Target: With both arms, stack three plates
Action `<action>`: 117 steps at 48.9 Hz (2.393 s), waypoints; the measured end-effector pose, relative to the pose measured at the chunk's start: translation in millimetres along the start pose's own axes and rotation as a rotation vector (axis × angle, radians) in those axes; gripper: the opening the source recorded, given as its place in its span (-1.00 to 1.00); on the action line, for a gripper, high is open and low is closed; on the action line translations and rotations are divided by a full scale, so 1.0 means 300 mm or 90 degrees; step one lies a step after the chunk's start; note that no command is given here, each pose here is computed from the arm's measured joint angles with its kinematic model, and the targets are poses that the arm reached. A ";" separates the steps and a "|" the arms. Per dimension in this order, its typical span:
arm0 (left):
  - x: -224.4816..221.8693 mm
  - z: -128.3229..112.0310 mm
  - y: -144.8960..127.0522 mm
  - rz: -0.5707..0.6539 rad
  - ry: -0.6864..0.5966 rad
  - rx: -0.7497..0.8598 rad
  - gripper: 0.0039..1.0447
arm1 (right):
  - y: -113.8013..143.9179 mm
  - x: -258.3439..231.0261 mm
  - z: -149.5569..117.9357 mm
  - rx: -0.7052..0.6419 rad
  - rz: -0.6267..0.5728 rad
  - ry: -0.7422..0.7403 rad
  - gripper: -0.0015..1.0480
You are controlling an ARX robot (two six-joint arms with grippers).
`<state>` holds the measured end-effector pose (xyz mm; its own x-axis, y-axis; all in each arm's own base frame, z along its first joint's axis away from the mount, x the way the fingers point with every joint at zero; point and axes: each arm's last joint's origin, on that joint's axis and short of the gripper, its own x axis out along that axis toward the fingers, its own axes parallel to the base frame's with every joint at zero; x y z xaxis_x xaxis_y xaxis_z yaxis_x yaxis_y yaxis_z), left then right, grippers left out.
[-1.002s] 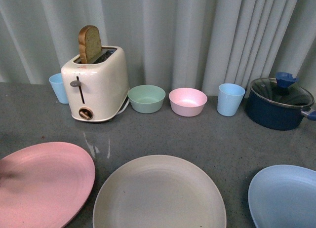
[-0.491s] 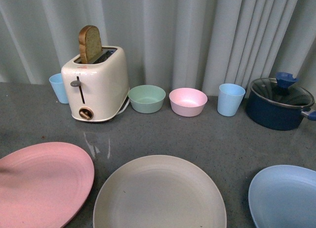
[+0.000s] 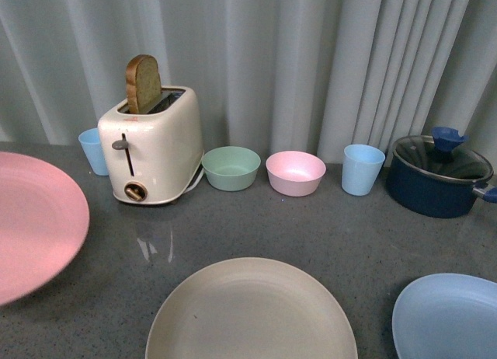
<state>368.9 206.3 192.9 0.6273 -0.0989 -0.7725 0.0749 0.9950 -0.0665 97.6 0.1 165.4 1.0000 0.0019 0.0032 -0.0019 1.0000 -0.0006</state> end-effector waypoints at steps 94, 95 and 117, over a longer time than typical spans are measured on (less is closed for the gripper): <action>0.190 -0.119 -1.011 -0.208 0.104 0.182 -0.94 | 0.000 0.000 0.000 0.000 0.000 0.000 0.86; 0.190 -0.119 -1.012 -0.203 0.102 0.183 -0.90 | 0.000 0.000 0.000 0.000 0.000 0.000 0.86; -0.005 -0.009 -0.859 -0.211 -0.151 0.024 0.78 | 0.000 0.000 0.000 0.000 0.000 0.000 0.86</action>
<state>346.5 -50.0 209.6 0.7254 -0.4191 -0.5460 0.3281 0.9079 -0.2609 97.6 0.1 165.4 1.0000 0.0019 0.0032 -0.0019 1.0000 -0.0006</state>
